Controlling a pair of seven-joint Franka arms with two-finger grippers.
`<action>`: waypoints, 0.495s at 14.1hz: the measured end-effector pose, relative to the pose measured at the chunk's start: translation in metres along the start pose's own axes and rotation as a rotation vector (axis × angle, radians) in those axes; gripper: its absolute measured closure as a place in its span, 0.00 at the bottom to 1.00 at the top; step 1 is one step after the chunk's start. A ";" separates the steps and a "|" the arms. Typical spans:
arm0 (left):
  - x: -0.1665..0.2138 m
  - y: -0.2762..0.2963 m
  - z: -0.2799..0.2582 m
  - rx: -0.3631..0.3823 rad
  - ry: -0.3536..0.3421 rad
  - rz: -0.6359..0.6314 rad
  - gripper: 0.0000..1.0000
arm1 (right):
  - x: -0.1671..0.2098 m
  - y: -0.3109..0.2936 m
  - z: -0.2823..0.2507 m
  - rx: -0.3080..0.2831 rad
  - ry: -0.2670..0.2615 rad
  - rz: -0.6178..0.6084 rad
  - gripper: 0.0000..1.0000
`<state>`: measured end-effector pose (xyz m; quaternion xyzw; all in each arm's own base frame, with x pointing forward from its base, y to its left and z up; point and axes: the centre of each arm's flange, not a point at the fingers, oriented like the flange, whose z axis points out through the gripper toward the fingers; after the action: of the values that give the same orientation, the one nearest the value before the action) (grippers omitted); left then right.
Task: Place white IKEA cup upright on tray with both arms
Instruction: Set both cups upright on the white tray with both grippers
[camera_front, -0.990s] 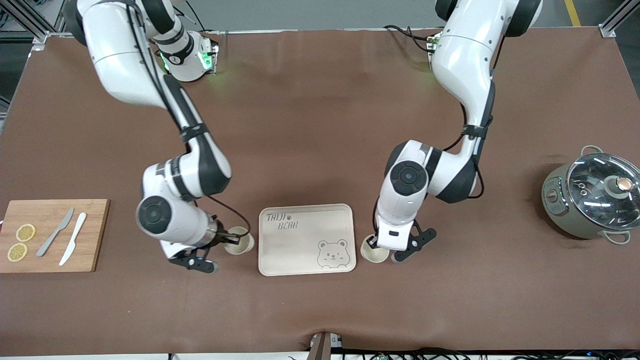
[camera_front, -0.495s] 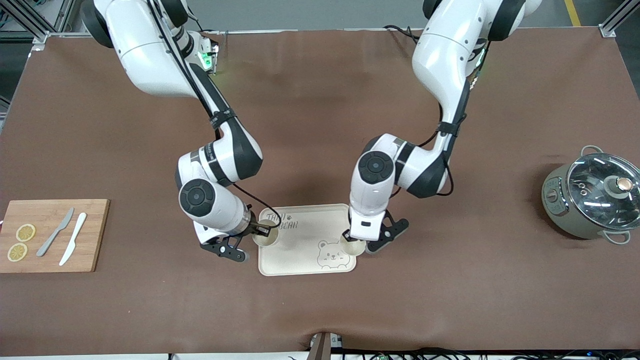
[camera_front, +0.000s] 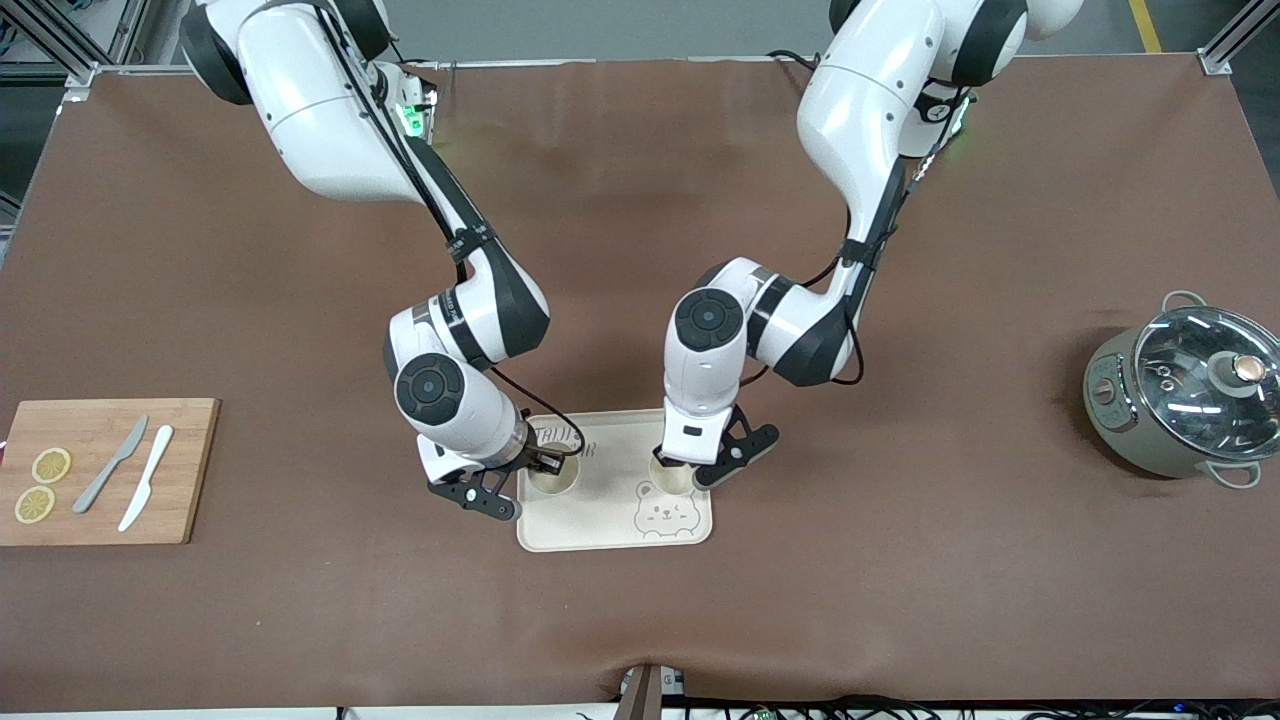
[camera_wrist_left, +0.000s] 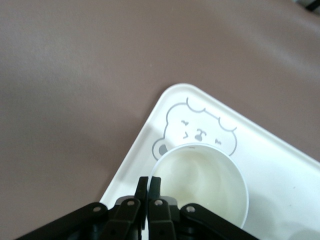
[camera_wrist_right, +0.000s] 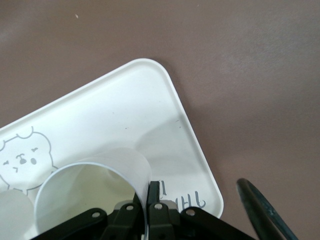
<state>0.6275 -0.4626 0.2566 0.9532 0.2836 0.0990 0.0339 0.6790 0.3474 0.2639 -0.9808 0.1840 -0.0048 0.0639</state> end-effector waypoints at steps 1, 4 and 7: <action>-0.004 -0.001 0.006 0.008 -0.003 0.002 0.97 | -0.001 0.000 0.006 -0.003 -0.002 0.002 0.96; -0.008 -0.003 0.018 0.023 -0.006 0.006 0.97 | -0.002 -0.001 0.019 0.002 0.006 0.003 0.96; -0.008 -0.002 0.017 0.021 -0.006 0.006 0.93 | -0.005 -0.004 0.026 0.009 0.013 0.004 0.96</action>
<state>0.6231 -0.4657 0.2383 0.9547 0.2814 0.0934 0.0246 0.6765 0.3561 0.2383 -0.9801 0.1866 -0.0117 0.0672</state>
